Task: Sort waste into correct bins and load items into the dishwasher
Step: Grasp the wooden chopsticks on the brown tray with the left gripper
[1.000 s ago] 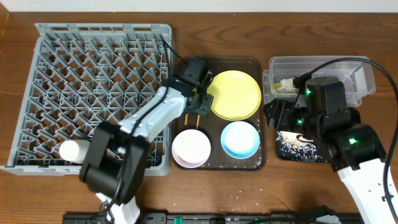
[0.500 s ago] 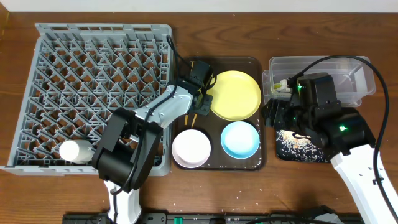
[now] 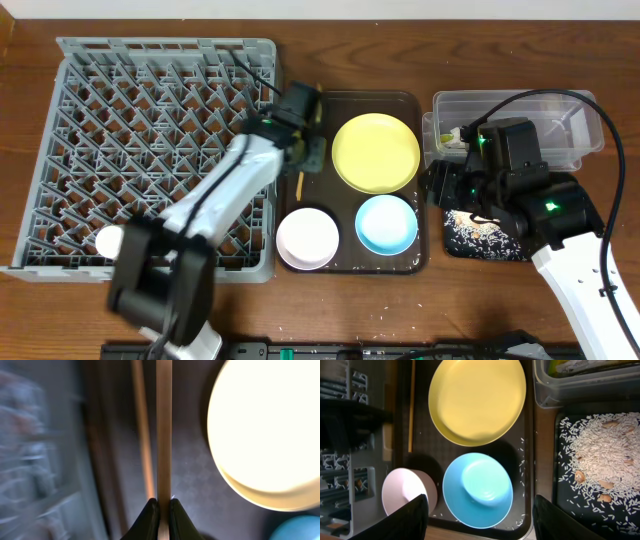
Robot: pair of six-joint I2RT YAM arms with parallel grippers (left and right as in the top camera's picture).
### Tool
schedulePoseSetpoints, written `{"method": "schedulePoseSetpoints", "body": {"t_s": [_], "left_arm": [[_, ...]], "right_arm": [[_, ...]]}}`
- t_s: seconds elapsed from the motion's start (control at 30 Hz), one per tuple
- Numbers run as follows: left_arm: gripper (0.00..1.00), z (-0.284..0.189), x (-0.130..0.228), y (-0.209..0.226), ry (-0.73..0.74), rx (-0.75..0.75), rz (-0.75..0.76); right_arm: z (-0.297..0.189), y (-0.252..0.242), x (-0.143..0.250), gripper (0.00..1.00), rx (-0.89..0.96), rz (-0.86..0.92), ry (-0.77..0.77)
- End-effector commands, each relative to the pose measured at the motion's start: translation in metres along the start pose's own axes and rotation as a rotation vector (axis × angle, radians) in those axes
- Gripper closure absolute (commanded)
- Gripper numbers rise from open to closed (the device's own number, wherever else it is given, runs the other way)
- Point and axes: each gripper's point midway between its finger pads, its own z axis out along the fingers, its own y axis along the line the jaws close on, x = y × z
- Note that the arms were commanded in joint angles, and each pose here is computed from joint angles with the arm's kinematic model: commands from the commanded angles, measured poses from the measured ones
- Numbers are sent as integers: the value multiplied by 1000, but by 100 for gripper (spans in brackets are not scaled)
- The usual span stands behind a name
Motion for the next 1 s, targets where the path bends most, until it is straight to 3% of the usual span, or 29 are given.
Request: {"method": "schedulePoseSetpoints", "body": {"t_s": [0.0,0.2,0.3,0.37,0.47,0.6,0.73,0.83,0.97], "left_arm": [[92,-50,-13,14,-81,-12,-48],[92,-60,18,79,15,-229,-108],[92,-39,34,90,88,-249,-123],[86,-30,38,90,117,-250,-122],[78,-27,39,79,130,-183,-127],[78,-49,20,47,71,-40,-136],[63,-54,2,-2,-28,40,-24],[59,-24,-3,-18,-63,-49,89],[59,19,-3,-6,-38,-157,107]], "right_arm": [[0,0,0,35,-2,-13,4],[0,0,-1,34,-2,-13,3],[0,1,-1,34,-3,-14,1],[0,1,-1,34,-3,-13,1],[0,1,-1,34,-3,-14,2],[0,1,-1,30,-3,-13,1],[0,1,-2,29,-4,-14,-1],[0,1,-2,28,-4,-15,-3],[0,1,-2,28,-4,-14,-2]]}}
